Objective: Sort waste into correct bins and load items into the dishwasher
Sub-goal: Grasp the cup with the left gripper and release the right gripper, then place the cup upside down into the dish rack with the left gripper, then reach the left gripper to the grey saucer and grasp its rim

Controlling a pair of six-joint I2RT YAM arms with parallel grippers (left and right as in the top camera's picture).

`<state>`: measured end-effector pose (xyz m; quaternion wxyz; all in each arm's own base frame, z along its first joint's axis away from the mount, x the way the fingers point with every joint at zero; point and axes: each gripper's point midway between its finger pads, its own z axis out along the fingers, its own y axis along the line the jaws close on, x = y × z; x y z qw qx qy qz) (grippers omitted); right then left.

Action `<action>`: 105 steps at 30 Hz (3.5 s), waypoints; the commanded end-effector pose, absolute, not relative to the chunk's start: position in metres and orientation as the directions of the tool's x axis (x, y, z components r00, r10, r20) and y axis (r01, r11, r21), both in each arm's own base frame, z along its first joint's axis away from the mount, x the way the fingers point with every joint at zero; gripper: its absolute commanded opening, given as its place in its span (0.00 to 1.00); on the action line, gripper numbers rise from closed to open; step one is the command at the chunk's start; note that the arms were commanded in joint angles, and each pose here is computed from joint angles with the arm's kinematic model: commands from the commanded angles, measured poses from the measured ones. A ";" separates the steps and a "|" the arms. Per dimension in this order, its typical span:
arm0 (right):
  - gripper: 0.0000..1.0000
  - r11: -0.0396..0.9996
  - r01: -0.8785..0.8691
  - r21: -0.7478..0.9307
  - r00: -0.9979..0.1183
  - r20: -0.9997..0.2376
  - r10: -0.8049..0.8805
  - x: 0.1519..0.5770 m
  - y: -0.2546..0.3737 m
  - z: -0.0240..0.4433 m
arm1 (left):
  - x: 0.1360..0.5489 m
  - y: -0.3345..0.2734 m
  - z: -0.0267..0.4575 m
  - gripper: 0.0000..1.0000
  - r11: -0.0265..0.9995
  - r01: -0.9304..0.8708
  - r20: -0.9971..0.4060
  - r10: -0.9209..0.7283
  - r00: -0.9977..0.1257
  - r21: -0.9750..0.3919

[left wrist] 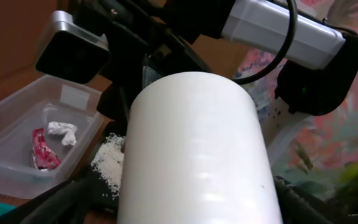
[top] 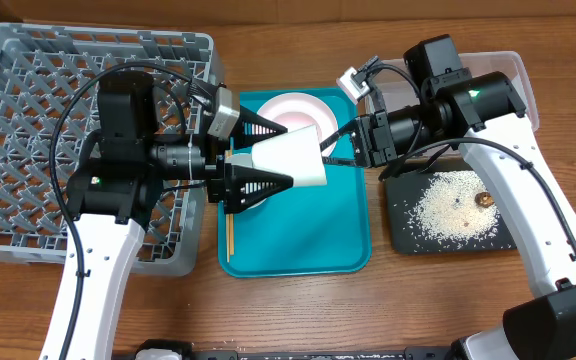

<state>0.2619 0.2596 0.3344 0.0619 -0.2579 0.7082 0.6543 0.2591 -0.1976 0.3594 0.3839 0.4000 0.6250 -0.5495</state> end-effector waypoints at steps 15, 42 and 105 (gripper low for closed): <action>0.04 -0.025 -0.446 0.895 -0.854 -0.434 -0.287 0.258 0.262 0.339 | 0.269 -0.198 0.355 0.52 0.151 0.912 -0.913 0.096 -0.396 -0.380; 0.28 0.847 -0.201 0.493 -0.970 -0.218 -0.104 0.332 0.120 0.211 | 0.308 -0.045 0.231 0.04 0.944 0.134 -0.525 -0.047 -0.850 -0.302; 0.96 0.946 0.044 0.320 -0.990 -0.114 0.084 0.314 0.057 0.205 | 0.334 -0.083 0.216 1.00 0.975 0.076 -0.431 -0.022 -0.902 -0.208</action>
